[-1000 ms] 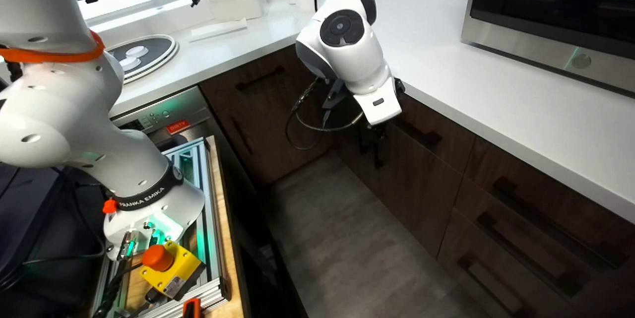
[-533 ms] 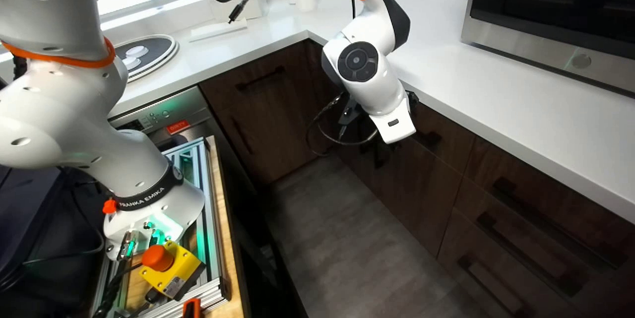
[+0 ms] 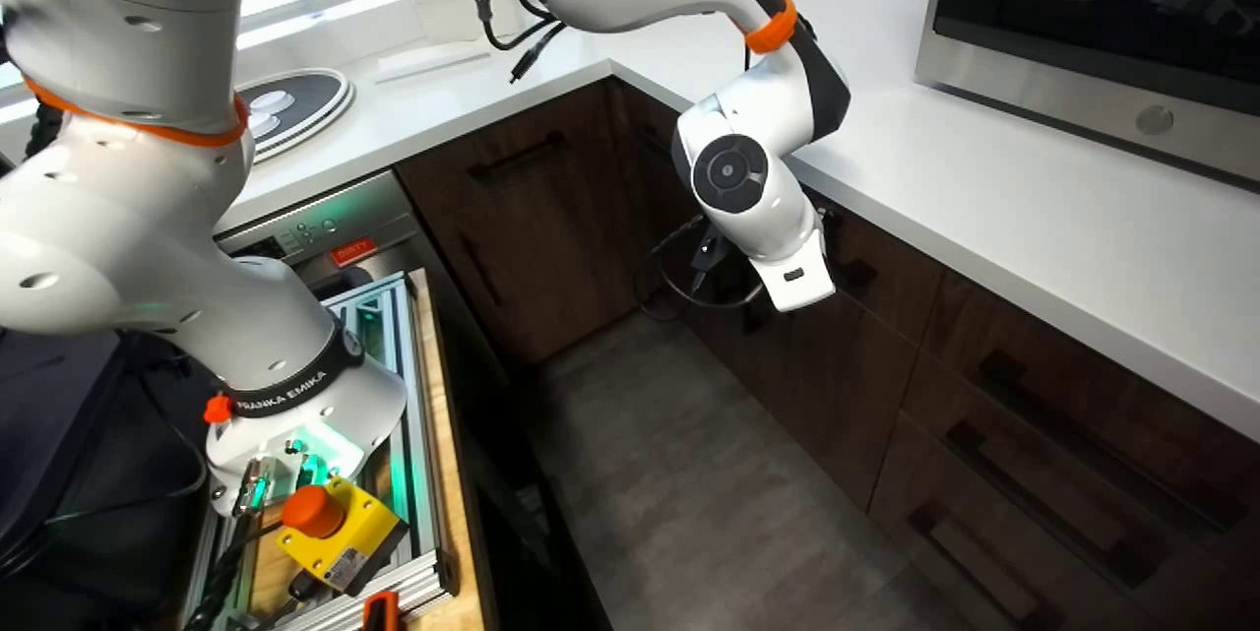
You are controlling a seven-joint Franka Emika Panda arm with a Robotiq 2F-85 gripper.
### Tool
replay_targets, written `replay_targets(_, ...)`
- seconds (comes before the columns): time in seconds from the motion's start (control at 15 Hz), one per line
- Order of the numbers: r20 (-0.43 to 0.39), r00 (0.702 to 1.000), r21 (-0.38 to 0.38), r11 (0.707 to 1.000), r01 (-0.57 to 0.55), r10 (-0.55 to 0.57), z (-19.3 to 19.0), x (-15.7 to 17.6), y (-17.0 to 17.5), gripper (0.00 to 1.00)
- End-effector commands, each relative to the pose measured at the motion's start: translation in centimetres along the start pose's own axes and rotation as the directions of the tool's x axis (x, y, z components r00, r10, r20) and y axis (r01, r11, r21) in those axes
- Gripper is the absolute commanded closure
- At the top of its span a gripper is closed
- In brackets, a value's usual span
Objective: Pull open the drawer
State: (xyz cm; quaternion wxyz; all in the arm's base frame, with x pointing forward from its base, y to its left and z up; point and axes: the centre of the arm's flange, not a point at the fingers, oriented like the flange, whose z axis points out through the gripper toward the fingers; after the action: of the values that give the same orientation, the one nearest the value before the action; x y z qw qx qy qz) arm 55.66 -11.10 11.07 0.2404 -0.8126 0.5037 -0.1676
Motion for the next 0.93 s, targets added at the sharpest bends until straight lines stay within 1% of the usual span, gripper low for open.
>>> replay_targets(0.0, 0.000, 1.000, 0.034, 0.999, -0.021, 0.021, 3.3, -0.4, 0.5, 0.00)
replay_targets(0.2, 0.003, 1.000, 0.043, 0.999, -0.029, 0.029, 4.8, -0.6, 0.4, 0.00)
replay_targets(0.47, 0.037, 0.998, -0.006, 0.998, -0.058, 0.058, 5.7, -1.2, 1.6, 0.00)
replay_targets(0.87, 0.098, 0.989, -0.075, 0.992, -0.101, 0.108, 3.8, -2.4, 1.9, 0.00)
